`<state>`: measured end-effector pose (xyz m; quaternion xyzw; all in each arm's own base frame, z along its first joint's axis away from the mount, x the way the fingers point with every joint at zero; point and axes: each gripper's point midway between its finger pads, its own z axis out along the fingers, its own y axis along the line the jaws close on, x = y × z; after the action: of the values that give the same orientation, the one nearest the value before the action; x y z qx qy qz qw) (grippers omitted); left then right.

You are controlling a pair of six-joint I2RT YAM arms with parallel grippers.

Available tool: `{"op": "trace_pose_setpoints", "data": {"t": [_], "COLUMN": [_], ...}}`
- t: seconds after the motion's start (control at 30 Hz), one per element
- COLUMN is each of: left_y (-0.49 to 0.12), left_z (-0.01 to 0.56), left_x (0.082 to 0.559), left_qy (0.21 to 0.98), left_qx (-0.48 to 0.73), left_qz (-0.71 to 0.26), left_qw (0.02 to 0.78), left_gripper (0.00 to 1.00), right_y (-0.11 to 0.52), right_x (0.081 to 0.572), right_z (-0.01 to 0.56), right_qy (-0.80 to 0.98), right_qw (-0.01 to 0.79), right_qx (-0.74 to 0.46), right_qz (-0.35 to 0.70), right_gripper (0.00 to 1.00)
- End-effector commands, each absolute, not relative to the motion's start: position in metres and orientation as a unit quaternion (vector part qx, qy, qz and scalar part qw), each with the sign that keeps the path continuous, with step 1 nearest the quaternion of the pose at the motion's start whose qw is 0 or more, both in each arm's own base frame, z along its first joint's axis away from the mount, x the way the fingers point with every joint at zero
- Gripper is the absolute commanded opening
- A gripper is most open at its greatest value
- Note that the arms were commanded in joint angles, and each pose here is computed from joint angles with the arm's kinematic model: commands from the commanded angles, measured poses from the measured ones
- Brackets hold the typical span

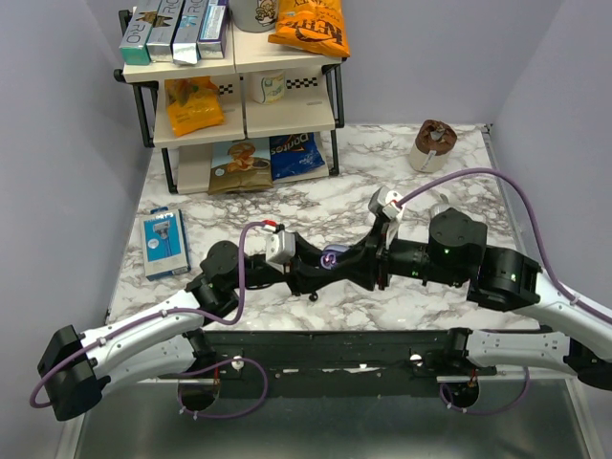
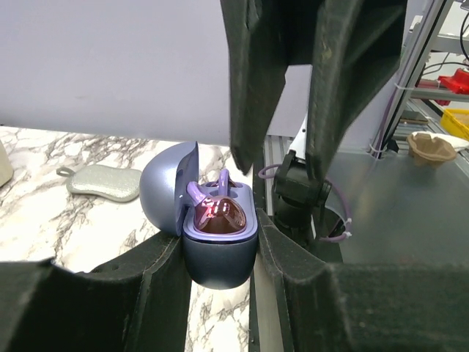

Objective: Insert the wireless bluetooth earbuds into the charging case
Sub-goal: Adjust the earbud with the charging case.

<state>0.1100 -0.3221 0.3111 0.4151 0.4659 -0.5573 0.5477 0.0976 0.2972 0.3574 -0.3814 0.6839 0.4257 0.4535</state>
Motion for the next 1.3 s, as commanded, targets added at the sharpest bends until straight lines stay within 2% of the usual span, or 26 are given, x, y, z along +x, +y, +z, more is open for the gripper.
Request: {"op": "trace_pose_setpoints", "data": {"t": [0.0, 0.17, 0.6, 0.93, 1.13, 1.27], "left_y": [-0.318, -0.319, -0.317, -0.316, -0.315, -0.314], "left_z": [0.331, 0.331, 0.33, 0.33, 0.327, 0.327], "left_x": [0.11, 0.112, 0.113, 0.114, 0.114, 0.114], "left_qy": [0.443, 0.445, 0.448, 0.448, 0.45, 0.45], "left_qx": [0.405, 0.404, 0.403, 0.404, 0.401, 0.4], "left_qz": [-0.559, -0.557, -0.552, -0.548, -0.546, -0.546], "left_qw": [0.572, 0.574, 0.577, 0.58, 0.582, 0.583], "left_gripper": [0.0, 0.0, 0.0, 0.0, 0.0, 0.0], "right_y": [0.298, 0.309, 0.301, 0.305, 0.305, 0.302], "right_x": [0.109, 0.109, 0.129, 0.133, 0.133, 0.129], "right_z": [0.355, 0.351, 0.352, 0.348, 0.353, 0.361], "right_qy": [0.717, 0.738, 0.774, 0.783, 0.779, 0.766], "right_qw": [0.449, 0.423, 0.434, 0.43, 0.436, 0.442], "right_qx": [-0.345, -0.315, -0.243, -0.234, -0.236, -0.251], "right_qz": [0.408, 0.421, 0.391, 0.383, 0.384, 0.393], "right_gripper": [0.4, 0.43, 0.47, 0.43, 0.32, 0.43]}}
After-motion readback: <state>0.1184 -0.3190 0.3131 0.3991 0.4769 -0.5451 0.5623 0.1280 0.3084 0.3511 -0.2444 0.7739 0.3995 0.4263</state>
